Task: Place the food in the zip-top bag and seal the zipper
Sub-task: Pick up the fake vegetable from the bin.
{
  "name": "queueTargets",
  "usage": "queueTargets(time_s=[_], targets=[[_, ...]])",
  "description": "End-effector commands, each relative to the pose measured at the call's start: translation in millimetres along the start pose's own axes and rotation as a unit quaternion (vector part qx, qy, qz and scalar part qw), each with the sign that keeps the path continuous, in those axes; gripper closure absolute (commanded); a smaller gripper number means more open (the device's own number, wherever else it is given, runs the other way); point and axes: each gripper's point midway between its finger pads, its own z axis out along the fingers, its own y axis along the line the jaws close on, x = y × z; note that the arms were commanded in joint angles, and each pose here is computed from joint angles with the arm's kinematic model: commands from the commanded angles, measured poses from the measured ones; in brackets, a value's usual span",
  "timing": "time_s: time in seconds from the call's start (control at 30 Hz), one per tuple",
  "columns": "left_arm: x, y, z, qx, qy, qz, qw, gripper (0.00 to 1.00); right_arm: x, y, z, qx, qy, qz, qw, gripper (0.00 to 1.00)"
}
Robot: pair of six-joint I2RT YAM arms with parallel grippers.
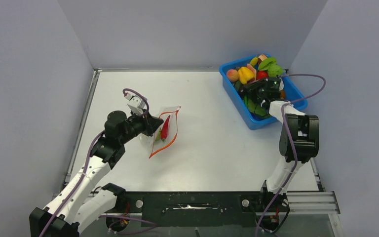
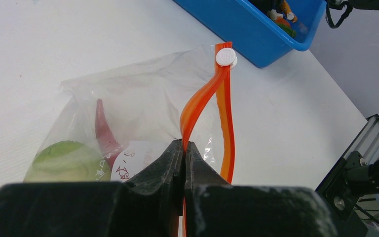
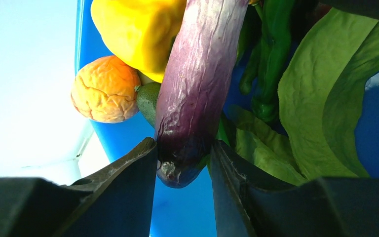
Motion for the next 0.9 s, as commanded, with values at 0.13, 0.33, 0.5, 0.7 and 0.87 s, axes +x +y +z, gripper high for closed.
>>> queueTargets(time_s=[0.13, 0.33, 0.5, 0.7, 0.87], targets=[[-21, -11, -3, 0.020, -0.035, 0.018, 0.999, 1.00, -26, 23, -31, -0.027, -0.051, -0.060, 0.997, 0.73], [-21, -10, -1, 0.019, -0.033, 0.014, 0.999, 1.00, -35, 34, -61, -0.035, -0.076, -0.113, 0.990, 0.73], [-18, -11, 1, 0.024, -0.026, 0.012, 0.999, 1.00, -39, 41, -88, -0.039, -0.093, -0.159, 0.982, 0.74], [-15, -11, 3, 0.027, -0.023, 0.011, 0.999, 1.00, -15, 61, -122, -0.065, -0.071, -0.219, 0.971, 0.73], [-15, -10, 3, 0.025, -0.023, 0.010, 0.999, 1.00, 11, 81, -153, -0.093, -0.047, -0.269, 0.957, 0.72]])
